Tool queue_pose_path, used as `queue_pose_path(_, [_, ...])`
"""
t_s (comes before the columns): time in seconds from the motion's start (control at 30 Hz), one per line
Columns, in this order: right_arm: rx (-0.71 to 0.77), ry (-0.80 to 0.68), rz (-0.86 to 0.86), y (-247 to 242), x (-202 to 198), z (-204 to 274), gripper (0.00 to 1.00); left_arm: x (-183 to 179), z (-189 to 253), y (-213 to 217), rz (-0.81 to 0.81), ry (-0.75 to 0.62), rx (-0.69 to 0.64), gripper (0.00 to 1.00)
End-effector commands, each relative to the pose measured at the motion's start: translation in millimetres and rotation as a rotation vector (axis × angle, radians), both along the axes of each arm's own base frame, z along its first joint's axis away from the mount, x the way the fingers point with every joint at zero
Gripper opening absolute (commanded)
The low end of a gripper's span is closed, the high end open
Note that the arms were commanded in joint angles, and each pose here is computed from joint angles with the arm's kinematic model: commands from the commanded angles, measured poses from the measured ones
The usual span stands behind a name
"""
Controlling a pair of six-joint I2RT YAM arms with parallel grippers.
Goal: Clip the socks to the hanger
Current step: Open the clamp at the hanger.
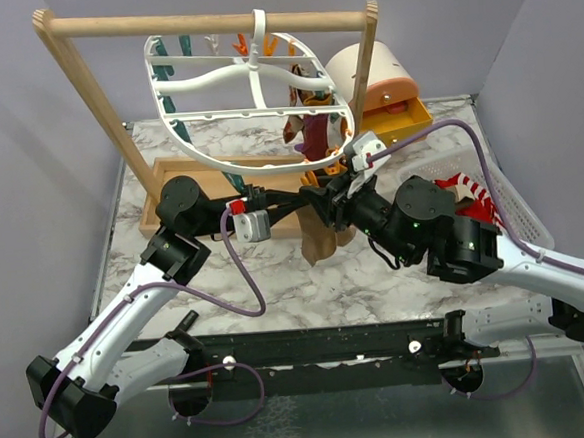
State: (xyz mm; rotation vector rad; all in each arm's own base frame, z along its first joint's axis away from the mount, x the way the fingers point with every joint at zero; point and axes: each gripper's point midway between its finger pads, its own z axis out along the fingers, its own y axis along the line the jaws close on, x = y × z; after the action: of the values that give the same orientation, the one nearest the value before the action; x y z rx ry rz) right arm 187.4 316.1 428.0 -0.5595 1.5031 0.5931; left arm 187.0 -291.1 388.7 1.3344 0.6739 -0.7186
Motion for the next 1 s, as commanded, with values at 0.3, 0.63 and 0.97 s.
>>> queue_pose_path(0.3, [0.035, -0.025, 0.159, 8, -25, 8, 0.00, -17, 3, 11, -0.039, -0.044, 0.022, 0.00])
queue_pose_path(0.63, [0.022, -0.016, 0.151, 4, -25, -3, 0.00, -29, -1, 14, -0.135, -0.006, 0.021, 0.00])
queue_pose_path(0.97, [0.045, -0.020, 0.158, 4, -26, 0, 0.00, -28, -6, 19, -0.152, 0.010, 0.028, 0.00])
